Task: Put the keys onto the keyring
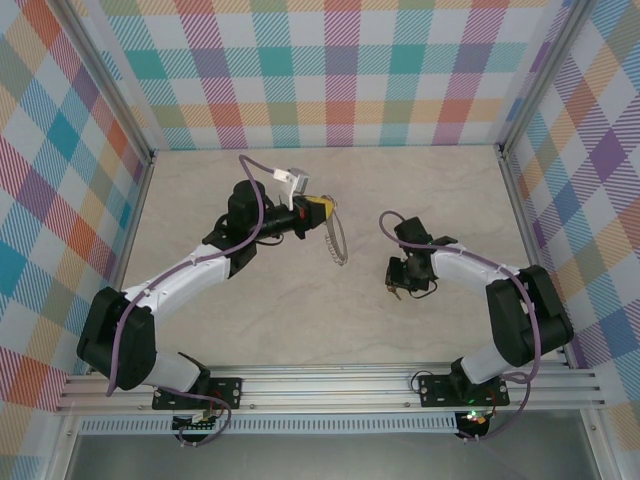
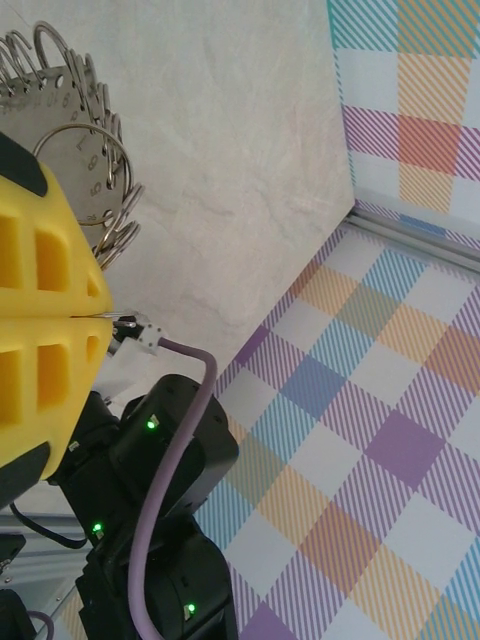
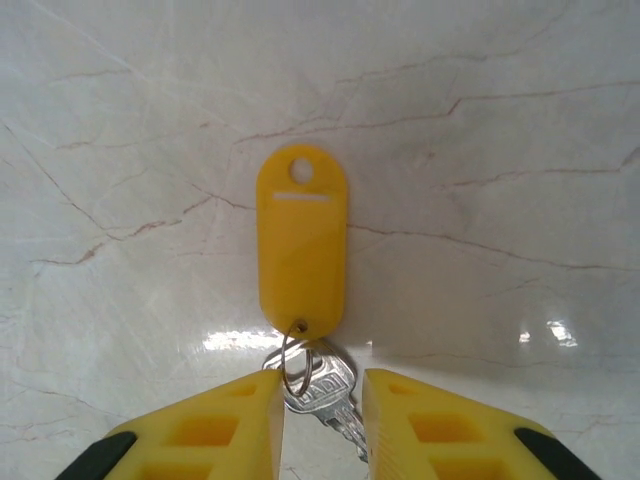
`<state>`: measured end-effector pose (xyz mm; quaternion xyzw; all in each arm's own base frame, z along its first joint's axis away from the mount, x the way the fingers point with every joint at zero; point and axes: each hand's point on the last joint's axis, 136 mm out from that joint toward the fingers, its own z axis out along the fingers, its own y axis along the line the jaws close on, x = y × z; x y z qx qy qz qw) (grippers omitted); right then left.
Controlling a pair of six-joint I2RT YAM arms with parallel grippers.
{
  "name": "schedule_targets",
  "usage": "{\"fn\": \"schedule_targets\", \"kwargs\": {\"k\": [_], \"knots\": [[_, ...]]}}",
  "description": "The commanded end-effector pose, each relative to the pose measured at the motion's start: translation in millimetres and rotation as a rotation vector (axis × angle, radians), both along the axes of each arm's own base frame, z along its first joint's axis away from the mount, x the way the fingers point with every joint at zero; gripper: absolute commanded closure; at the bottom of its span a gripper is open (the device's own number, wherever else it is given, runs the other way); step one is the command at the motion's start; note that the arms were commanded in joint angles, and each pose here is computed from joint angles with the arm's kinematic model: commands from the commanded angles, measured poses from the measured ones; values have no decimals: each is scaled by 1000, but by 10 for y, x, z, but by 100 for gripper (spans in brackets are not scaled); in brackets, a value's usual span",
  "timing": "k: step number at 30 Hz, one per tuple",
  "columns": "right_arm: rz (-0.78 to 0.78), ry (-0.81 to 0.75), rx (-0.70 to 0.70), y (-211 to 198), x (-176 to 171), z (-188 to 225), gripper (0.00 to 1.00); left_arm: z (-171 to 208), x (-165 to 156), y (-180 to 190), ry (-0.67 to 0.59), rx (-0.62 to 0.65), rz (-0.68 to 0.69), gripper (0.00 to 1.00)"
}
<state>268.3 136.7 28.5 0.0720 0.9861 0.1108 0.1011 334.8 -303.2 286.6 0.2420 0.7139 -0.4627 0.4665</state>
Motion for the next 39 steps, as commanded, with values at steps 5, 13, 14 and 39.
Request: {"fn": "schedule_targets", "kwargs": {"k": [5, 13, 14, 39], "knots": [[3, -2, -8, 46, 66, 29, 75, 254, -69, 6, -93, -43, -16, 100], [9, 1, -11, 67, 86, 7, 77, 228, -53, -6, -89, -42, -17, 100], [10, 3, -12, 66, 84, 1, 78, 226, -52, -7, -89, -42, -17, 100], [154, -391, 254, 439, 467, 1385, 100, 346, -51, -68, -92, -37, -56, 100]]}}
